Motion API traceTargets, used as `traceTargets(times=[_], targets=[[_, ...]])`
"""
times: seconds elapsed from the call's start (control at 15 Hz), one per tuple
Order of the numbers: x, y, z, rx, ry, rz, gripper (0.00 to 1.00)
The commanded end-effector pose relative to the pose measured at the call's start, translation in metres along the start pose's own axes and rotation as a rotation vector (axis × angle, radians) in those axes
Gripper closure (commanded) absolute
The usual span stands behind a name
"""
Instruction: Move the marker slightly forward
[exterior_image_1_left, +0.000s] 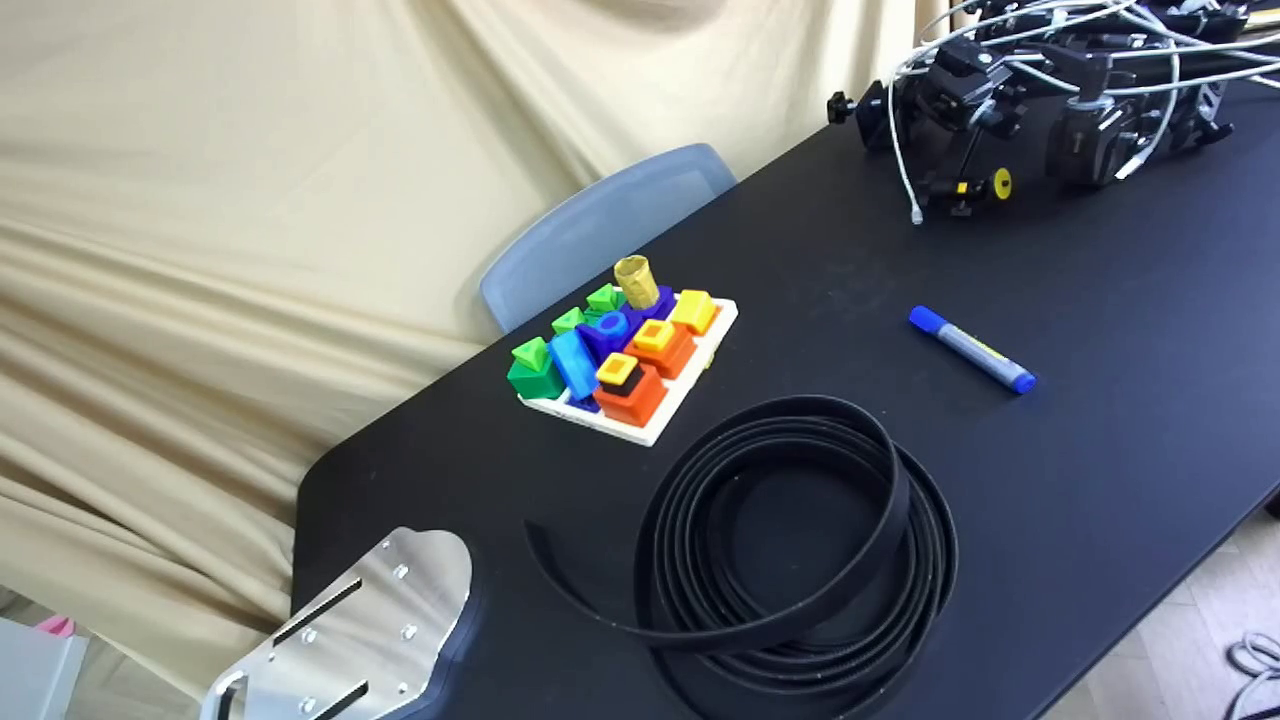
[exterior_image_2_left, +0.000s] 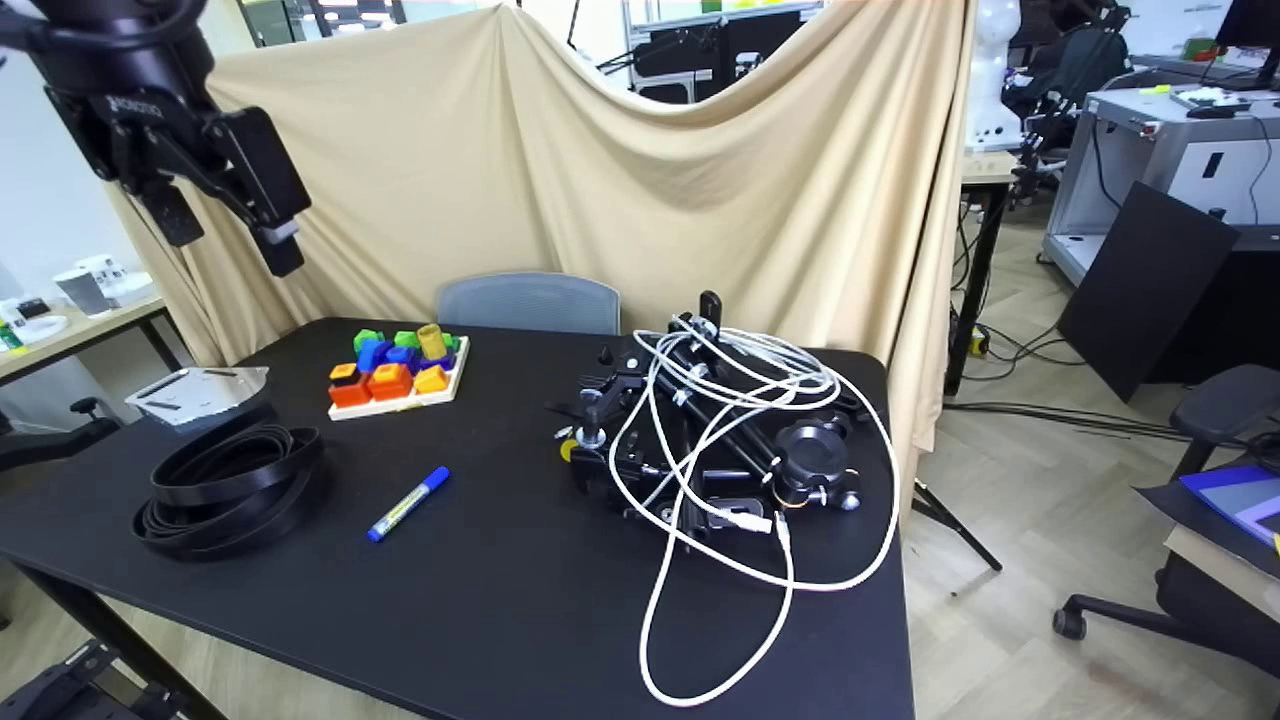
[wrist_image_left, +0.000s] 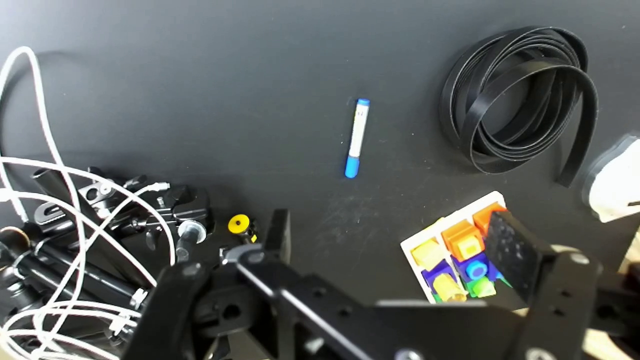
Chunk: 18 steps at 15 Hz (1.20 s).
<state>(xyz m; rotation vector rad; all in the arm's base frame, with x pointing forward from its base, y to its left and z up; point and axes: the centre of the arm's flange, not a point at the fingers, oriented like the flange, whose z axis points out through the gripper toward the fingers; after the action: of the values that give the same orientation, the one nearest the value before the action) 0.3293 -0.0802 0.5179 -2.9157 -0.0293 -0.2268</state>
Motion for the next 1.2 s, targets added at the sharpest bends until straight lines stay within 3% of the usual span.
traceTargets(times=[0.0,0.8,0.93,1.13], targets=[[0.014,-0.016,0.043,-0.054,-0.01,-0.005,0.0],[0.044,-0.063,0.198,-0.193,0.057,-0.009,0.0],[0.039,-0.06,0.185,-0.178,0.047,-0.04,0.0],[0.04,-0.059,0.2,-0.184,0.034,-0.03,0.0]])
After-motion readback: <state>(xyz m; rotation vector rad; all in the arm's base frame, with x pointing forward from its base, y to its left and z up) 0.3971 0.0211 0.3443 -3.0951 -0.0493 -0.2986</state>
